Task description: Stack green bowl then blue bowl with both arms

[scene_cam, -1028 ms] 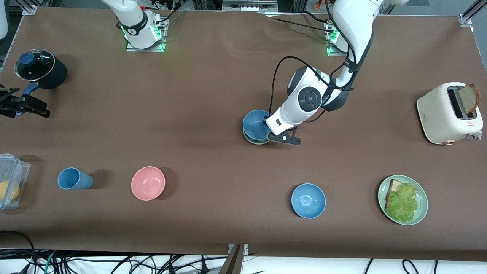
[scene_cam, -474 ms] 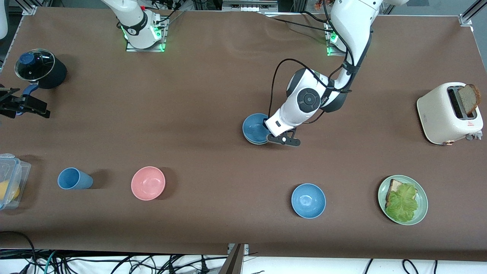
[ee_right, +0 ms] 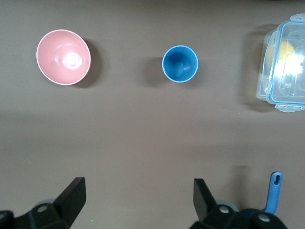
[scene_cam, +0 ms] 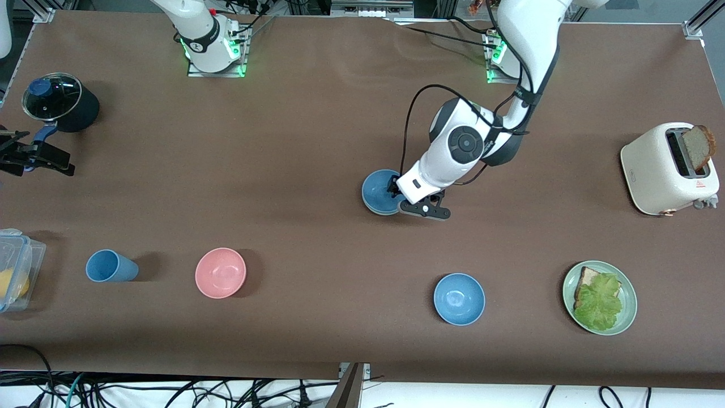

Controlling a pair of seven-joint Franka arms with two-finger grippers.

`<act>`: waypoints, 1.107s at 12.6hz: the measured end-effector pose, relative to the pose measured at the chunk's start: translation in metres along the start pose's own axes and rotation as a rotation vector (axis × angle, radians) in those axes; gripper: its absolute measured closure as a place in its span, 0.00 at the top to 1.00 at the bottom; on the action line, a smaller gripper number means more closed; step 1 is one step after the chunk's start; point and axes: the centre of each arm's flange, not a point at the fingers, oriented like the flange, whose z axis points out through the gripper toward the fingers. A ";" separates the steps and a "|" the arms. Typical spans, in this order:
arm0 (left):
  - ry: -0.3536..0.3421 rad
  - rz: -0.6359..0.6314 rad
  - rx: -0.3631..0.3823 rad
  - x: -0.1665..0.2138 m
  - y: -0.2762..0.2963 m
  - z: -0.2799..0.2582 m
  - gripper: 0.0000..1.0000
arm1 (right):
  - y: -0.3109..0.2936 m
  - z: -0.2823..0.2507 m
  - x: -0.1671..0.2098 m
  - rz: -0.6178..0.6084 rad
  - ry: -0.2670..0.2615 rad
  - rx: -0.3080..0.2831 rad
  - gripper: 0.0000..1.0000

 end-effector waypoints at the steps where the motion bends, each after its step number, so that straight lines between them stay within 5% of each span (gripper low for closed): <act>1: 0.029 -0.016 -0.008 0.004 -0.009 -0.022 0.99 | 0.000 0.000 0.000 0.000 0.000 0.000 1.00; 5: 0.191 -0.169 -0.055 0.011 -0.108 -0.180 1.00 | 0.000 0.000 0.000 0.000 0.000 0.000 1.00; 7: 0.110 -0.179 -0.023 -0.019 -0.137 -0.231 1.00 | -0.001 0.000 0.000 -0.001 0.000 0.000 1.00; 11: -0.025 -0.182 0.171 -0.053 -0.185 -0.327 1.00 | -0.001 0.000 0.000 -0.001 0.000 0.000 1.00; 14: -0.043 -0.233 0.223 -0.058 -0.218 -0.376 1.00 | -0.001 0.000 0.000 -0.001 0.000 0.000 1.00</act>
